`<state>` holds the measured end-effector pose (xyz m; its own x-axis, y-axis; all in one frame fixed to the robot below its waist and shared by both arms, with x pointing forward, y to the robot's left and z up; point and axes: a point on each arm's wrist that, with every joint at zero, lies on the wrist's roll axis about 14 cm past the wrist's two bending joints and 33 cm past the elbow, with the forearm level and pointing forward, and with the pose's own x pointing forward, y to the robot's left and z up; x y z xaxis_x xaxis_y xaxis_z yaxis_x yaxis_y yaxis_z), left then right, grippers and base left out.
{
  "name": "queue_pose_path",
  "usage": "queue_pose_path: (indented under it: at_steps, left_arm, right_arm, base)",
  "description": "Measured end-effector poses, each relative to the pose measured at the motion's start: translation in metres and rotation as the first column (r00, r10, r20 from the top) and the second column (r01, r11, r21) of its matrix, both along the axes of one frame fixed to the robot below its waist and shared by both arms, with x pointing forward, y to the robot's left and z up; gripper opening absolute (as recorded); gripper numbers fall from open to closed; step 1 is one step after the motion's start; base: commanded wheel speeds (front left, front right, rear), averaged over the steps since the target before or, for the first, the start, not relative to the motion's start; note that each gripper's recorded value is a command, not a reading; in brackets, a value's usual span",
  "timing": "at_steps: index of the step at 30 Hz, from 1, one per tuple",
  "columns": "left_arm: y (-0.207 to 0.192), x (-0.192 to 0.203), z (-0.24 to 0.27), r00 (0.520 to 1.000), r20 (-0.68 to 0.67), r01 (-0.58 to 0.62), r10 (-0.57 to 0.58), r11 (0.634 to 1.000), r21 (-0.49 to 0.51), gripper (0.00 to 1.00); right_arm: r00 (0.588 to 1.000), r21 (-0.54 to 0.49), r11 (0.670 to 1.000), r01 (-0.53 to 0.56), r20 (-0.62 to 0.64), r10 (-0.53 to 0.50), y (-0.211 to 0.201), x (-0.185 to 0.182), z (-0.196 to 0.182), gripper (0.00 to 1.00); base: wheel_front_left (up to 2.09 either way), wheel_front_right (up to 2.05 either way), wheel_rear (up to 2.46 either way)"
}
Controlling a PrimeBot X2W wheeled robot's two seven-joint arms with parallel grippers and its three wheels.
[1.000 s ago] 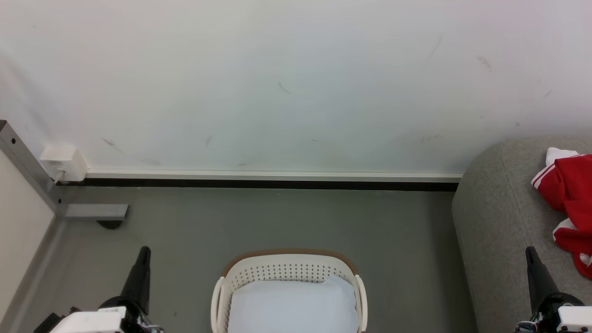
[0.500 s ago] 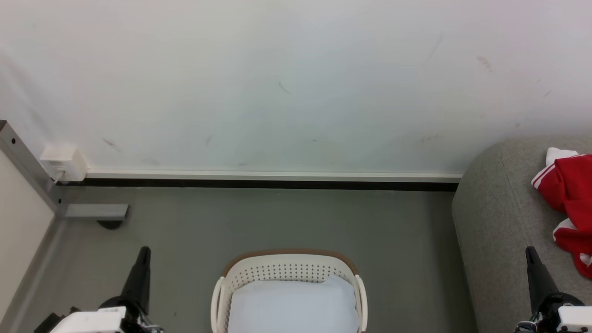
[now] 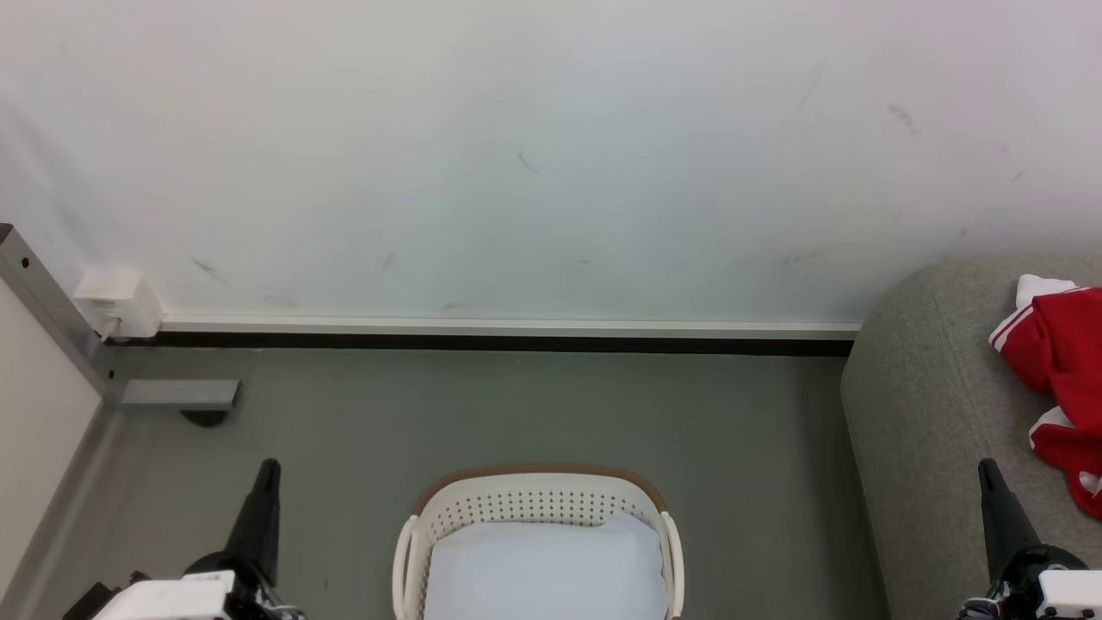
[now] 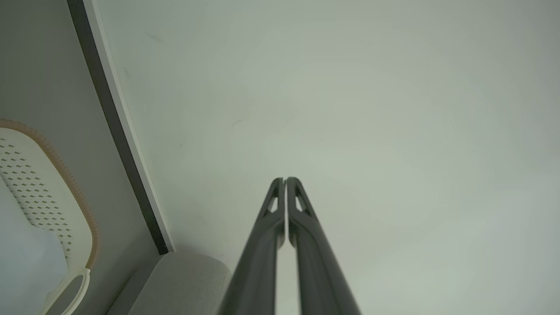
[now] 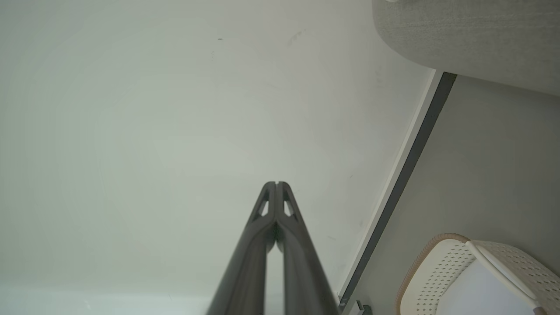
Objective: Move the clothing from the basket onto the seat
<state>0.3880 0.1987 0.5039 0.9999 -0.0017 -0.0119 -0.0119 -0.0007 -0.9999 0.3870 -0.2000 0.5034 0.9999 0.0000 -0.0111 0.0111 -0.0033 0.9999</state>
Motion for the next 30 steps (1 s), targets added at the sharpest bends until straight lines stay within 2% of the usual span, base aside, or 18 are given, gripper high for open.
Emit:
queue_pose_path:
  at_steps: [30]
  left_arm:
    - [0.0, 0.0, 0.0, 1.0, 0.0, 0.0, 0.0, 1.0, 0.0, 0.0]
  right_arm:
    - [1.0, 0.0, 1.0, 0.0, 0.0, 0.0, 0.0, 0.0, 0.0, 0.0]
  base:
    - [0.0, 0.0, 0.0]
